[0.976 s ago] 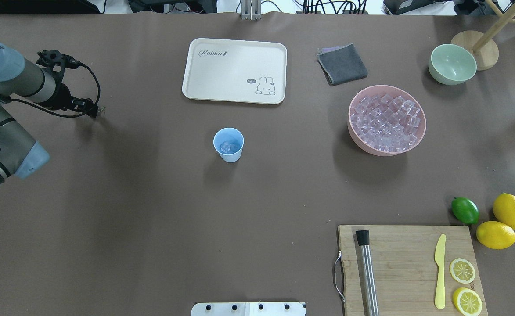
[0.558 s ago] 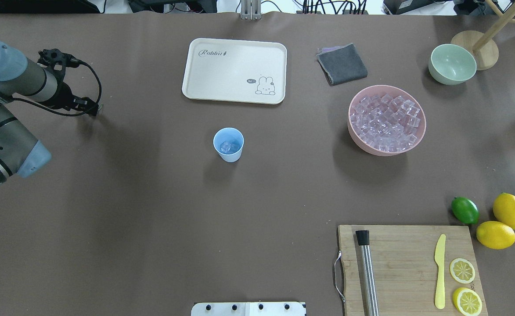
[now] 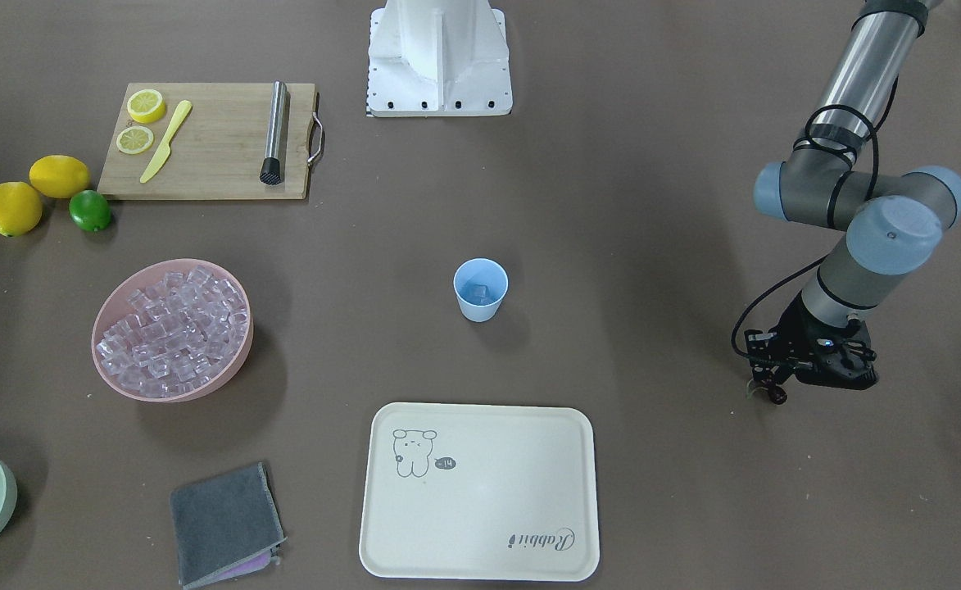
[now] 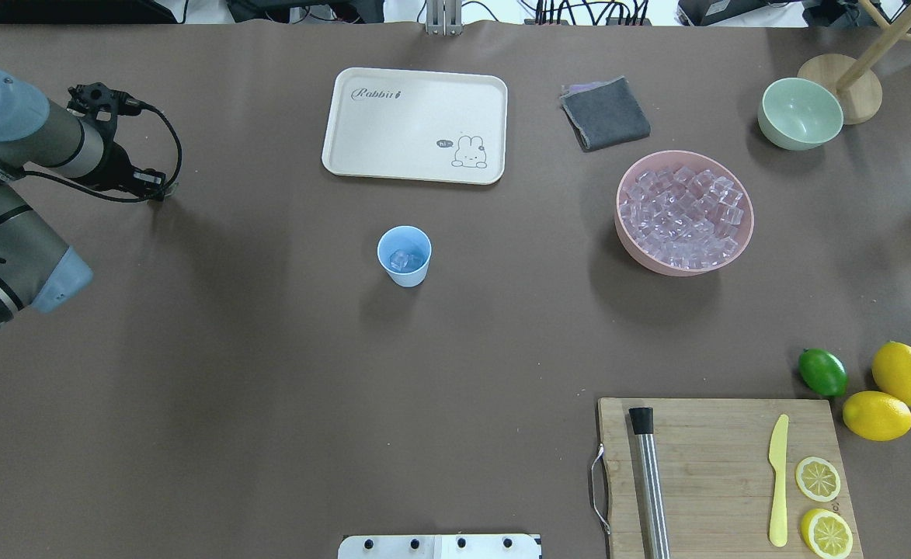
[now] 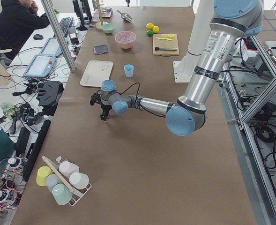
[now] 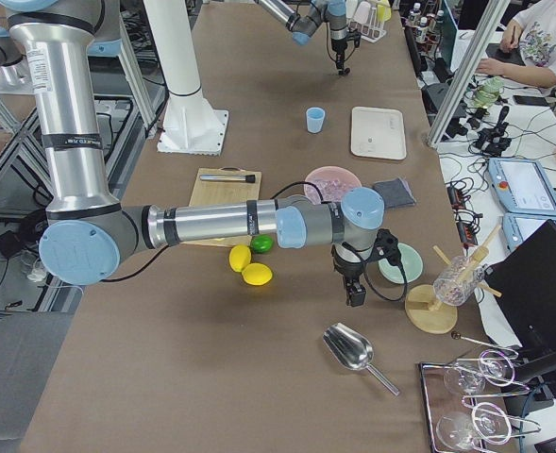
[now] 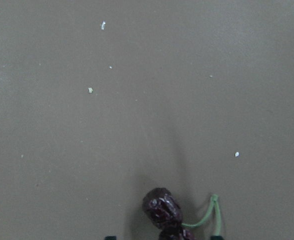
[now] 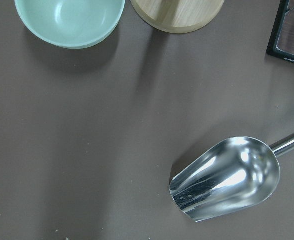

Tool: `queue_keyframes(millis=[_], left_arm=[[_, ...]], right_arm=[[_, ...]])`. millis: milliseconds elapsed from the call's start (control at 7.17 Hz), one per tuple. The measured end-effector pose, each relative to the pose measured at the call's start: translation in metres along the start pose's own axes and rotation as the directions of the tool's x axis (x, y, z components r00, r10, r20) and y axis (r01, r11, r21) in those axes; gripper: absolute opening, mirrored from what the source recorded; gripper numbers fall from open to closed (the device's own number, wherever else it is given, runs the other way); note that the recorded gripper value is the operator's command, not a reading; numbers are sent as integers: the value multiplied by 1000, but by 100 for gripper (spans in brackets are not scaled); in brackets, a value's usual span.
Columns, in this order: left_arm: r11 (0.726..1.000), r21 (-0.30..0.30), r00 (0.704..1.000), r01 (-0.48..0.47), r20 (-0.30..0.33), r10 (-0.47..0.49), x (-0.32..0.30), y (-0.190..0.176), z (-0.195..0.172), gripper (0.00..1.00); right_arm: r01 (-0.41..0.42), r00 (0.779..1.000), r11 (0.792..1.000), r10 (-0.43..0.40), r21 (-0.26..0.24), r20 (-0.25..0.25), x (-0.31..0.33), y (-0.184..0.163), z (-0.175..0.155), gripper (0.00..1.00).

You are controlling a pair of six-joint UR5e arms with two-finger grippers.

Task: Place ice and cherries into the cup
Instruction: 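Withdraw the right arm while the left gripper lowers onto the dark cherry, then lift the cherry with the left gripper and move it over the blue cup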

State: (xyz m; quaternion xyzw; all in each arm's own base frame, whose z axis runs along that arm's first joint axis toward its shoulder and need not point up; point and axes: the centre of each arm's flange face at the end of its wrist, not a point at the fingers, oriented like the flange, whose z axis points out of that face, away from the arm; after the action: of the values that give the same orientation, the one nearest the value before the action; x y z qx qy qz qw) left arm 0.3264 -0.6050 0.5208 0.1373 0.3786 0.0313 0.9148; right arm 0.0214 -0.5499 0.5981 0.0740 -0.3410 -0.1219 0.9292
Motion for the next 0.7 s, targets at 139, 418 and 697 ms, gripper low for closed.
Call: queue_keyframes(millis=[139,418,697], left_arm=[[1000,3,1000,19,-6,-19,2,0,-2,0],[999,16,999,40,-31,-40,10,-3,-17,0],[998,43,994,38,-104,-33,29,-18,-63,0]], right_arm=[[-1,1000,1000,1,-2,1,0,2,1,99],[-3,1000,1000,3,-4,1,0,4,2,99],[-3,1000,1000,3,-4,2,0,5,3,99]])
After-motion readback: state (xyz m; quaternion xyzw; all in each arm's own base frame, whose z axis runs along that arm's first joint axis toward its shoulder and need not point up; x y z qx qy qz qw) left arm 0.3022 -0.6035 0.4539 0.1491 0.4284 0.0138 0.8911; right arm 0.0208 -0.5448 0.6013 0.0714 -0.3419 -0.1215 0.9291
